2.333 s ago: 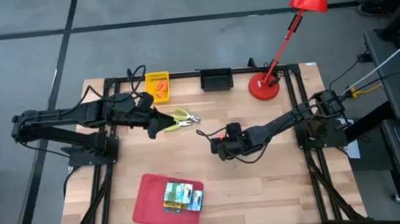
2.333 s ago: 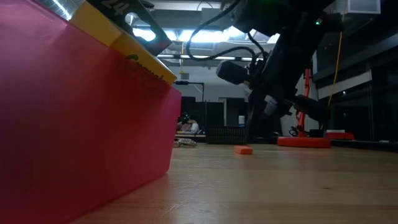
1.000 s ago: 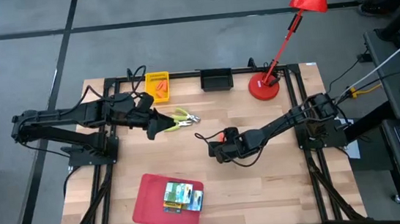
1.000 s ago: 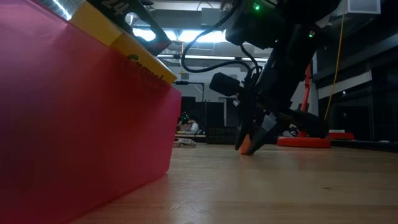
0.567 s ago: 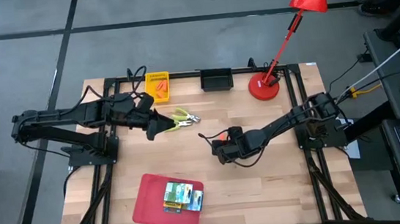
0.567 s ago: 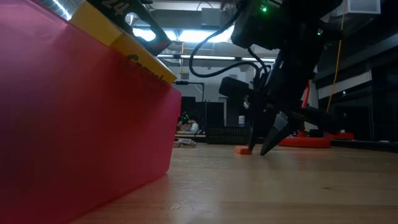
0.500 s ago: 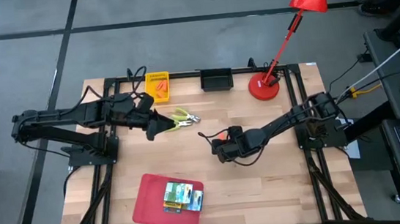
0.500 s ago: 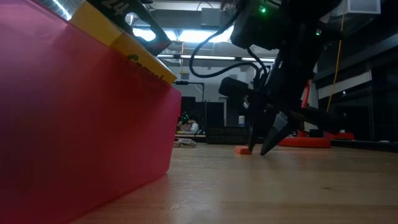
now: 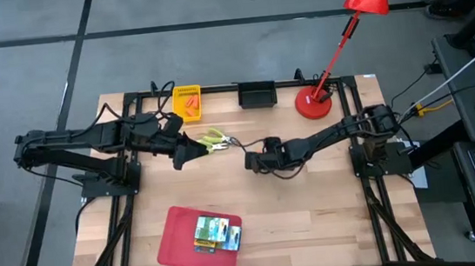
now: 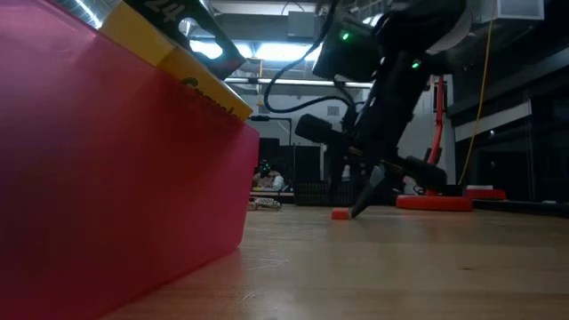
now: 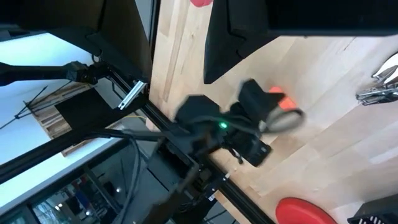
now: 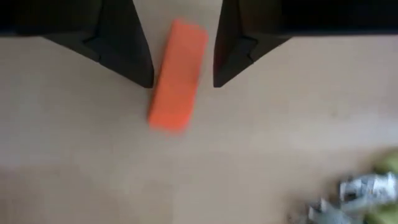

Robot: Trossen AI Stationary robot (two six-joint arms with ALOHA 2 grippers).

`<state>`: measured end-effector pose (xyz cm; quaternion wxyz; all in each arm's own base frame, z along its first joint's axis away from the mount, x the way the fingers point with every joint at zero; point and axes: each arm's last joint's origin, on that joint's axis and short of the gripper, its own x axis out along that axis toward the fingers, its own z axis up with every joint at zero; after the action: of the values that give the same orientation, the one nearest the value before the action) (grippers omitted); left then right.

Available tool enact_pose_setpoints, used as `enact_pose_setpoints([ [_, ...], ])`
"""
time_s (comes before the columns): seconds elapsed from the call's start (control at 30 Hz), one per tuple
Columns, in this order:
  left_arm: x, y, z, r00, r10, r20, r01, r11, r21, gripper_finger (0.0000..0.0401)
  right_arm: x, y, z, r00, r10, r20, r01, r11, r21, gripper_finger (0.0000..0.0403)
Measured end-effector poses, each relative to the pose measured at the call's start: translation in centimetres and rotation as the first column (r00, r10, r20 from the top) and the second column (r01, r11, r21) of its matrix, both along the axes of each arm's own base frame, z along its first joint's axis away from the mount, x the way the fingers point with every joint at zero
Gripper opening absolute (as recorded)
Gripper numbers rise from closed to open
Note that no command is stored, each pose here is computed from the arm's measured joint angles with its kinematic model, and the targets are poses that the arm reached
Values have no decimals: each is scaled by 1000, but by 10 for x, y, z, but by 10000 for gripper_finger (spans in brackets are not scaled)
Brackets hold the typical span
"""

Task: Pick & Place School Supplies
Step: Put the orange eraser into the yellow bin

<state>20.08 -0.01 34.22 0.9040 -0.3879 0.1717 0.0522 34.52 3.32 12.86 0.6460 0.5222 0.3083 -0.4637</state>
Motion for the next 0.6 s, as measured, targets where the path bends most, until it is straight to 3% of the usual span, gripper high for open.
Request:
enact_pose_setpoints([
  [0.27,-1,0,11,1000,-11,28,11,1000,20,143,3,-19,-1,999,40,-11,-39,998,40,185],
  [0.6,-4,0,29,997,-17,80,13,999,47,143,3,-11,-10,997,59,-52,-54,993,103,184],
])
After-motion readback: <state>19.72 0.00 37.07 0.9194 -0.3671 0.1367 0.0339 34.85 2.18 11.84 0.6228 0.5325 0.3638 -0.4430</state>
